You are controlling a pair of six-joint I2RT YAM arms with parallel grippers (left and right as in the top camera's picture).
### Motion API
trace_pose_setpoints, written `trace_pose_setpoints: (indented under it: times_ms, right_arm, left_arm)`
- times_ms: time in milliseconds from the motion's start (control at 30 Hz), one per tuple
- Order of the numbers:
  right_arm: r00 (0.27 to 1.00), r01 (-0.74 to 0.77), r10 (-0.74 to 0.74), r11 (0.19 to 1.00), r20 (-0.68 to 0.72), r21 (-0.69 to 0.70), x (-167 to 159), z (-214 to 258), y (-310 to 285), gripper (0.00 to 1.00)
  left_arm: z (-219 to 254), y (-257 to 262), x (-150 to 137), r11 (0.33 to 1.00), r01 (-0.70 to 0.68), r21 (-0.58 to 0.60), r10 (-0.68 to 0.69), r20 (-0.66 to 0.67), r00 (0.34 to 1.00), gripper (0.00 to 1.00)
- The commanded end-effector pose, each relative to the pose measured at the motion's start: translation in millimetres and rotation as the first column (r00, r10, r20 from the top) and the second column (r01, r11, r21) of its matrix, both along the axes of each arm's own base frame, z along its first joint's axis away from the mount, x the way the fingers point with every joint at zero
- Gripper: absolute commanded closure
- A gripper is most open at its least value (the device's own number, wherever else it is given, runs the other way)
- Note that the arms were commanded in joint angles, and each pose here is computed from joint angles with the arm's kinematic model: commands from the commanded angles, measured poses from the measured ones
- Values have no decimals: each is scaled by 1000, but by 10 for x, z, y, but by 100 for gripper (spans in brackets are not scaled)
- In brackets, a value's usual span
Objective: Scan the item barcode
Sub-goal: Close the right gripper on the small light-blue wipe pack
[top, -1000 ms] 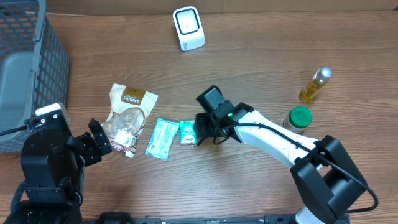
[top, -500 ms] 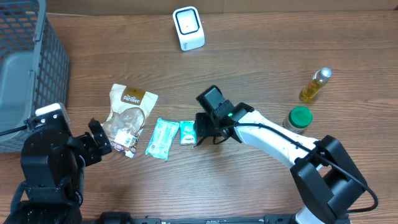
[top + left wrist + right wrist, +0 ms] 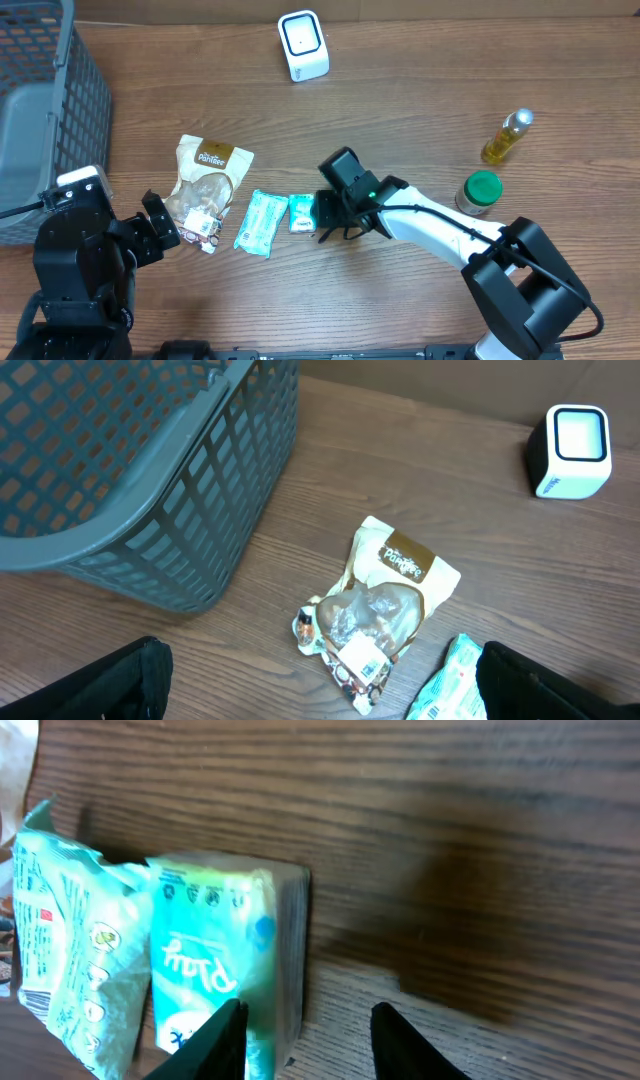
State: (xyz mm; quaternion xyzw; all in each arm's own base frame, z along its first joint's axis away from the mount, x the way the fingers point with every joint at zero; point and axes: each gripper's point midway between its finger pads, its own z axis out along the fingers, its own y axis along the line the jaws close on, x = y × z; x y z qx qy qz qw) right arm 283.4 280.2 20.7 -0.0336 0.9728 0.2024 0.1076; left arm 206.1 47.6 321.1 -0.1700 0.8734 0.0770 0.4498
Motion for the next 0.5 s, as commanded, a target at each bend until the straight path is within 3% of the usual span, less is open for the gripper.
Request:
trace_pose_setpoints:
  times_ms: [0,233,467]
  right_arm:
    - [1000,-28,28,999,-9,41,-48,12,83,62]
    - [1000,-29,28,998,8,59,-15,29,115,68]
    - [999,-44,44,995,-3,92,-78,-24,141,68]
  left_arm:
    - [32,29,-15,1000,-15,4,15,11,1000,0]
    - [32,29,-15,1000,-15,4,15,11,1000,1]
    - [32,29,-15,1000,-15,4,15,11,1000,0]
